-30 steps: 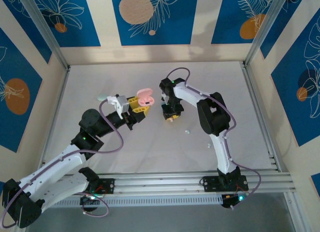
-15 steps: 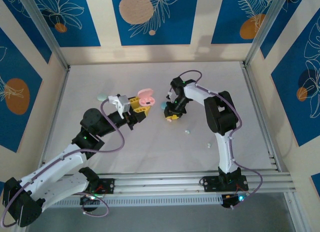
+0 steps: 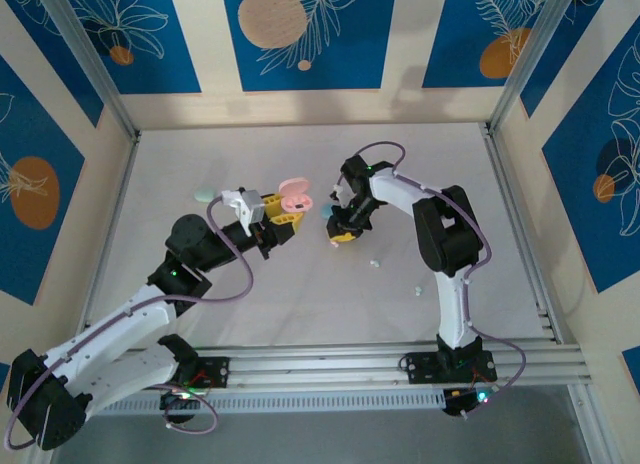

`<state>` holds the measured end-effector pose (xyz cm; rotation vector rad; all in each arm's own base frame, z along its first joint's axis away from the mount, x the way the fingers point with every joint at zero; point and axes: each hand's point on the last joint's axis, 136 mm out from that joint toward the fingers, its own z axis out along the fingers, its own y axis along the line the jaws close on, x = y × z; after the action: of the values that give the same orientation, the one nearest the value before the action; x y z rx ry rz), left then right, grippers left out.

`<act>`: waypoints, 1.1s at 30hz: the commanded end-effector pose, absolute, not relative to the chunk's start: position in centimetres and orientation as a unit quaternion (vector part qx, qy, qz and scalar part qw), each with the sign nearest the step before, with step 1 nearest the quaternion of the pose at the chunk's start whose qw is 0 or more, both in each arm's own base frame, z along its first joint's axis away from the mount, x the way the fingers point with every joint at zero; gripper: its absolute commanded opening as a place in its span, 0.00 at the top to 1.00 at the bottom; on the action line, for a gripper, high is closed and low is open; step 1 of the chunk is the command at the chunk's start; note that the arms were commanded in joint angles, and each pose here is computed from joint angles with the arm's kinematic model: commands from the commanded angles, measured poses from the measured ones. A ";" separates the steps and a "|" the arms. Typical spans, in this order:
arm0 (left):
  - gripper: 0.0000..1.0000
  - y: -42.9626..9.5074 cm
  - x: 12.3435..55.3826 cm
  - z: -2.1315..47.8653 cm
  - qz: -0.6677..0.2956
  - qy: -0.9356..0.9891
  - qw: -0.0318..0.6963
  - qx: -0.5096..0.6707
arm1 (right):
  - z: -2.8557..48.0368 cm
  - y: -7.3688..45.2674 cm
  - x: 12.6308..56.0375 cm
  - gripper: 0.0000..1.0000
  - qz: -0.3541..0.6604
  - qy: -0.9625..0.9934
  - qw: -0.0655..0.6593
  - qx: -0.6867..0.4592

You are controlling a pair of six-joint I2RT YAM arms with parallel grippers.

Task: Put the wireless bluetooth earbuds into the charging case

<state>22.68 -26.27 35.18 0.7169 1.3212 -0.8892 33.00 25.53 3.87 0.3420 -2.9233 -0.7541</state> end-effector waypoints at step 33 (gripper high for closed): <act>0.68 -25.4 21.8 37.2 -0.388 0.559 0.667 0.305 | 2.8 26.7 32.7 0.64 -0.060 -0.963 0.031 0.262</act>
<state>22.31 -25.62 36.21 0.6962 1.2936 -0.8787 32.58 26.95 2.87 0.7681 -2.9852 -0.2404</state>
